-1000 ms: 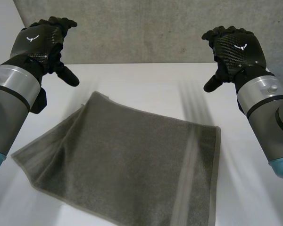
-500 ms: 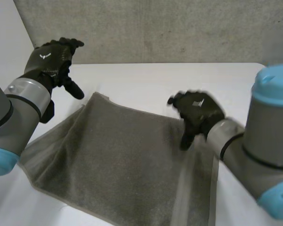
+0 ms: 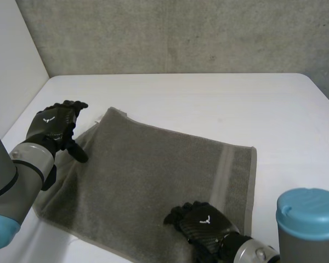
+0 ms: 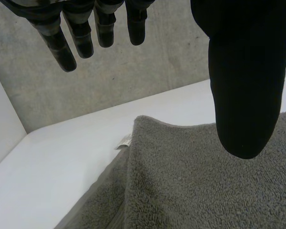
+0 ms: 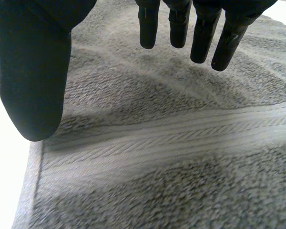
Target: Fold the towel.
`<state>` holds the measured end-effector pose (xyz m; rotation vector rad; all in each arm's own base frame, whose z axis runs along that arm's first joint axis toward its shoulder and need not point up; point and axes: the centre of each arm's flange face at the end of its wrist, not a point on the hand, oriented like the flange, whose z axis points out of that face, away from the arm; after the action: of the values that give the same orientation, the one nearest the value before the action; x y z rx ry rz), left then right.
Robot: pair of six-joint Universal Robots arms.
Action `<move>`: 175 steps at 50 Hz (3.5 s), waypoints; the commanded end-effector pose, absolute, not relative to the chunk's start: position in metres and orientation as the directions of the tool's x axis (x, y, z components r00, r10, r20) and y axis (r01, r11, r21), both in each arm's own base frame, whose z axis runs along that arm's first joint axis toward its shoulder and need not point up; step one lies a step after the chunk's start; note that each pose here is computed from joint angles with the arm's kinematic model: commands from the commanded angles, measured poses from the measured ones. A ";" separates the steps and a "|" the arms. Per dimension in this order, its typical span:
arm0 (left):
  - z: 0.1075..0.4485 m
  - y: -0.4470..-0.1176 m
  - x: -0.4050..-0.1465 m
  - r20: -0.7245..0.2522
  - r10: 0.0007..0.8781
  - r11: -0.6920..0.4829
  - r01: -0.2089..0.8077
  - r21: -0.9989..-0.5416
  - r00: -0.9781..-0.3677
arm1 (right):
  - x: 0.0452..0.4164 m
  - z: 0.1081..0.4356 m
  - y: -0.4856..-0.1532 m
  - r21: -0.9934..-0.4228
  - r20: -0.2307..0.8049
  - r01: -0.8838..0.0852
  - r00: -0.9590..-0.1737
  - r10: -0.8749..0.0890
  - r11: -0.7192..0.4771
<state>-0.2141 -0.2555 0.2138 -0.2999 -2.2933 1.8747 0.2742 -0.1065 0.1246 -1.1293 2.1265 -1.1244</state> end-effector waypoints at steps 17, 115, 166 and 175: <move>0.211 -0.251 -0.212 0.001 0.255 0.203 0.053 -0.978 -0.967 | 0.277 0.117 -0.082 -0.866 -0.002 -0.441 -0.468 -0.884 0.236; 0.130 -0.239 -0.197 -0.284 0.375 0.269 0.397 -0.877 -0.882 | 0.234 0.148 -0.268 -0.911 0.367 -0.412 -0.843 -0.392 0.033; 0.233 -0.228 -0.190 -0.281 0.366 0.242 0.382 -0.892 -0.887 | 0.210 0.241 -0.232 -0.689 0.538 -0.714 -0.618 -0.573 0.124; 0.197 -0.249 -0.186 -0.252 0.413 0.406 0.425 -0.809 -0.875 | 0.215 0.211 -0.235 -0.556 0.563 -0.826 -0.458 -0.688 0.095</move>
<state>-0.1879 -0.2335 0.2233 -0.7603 -2.5451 1.7019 0.2102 -0.2309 0.2332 -1.5285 2.4594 -1.5700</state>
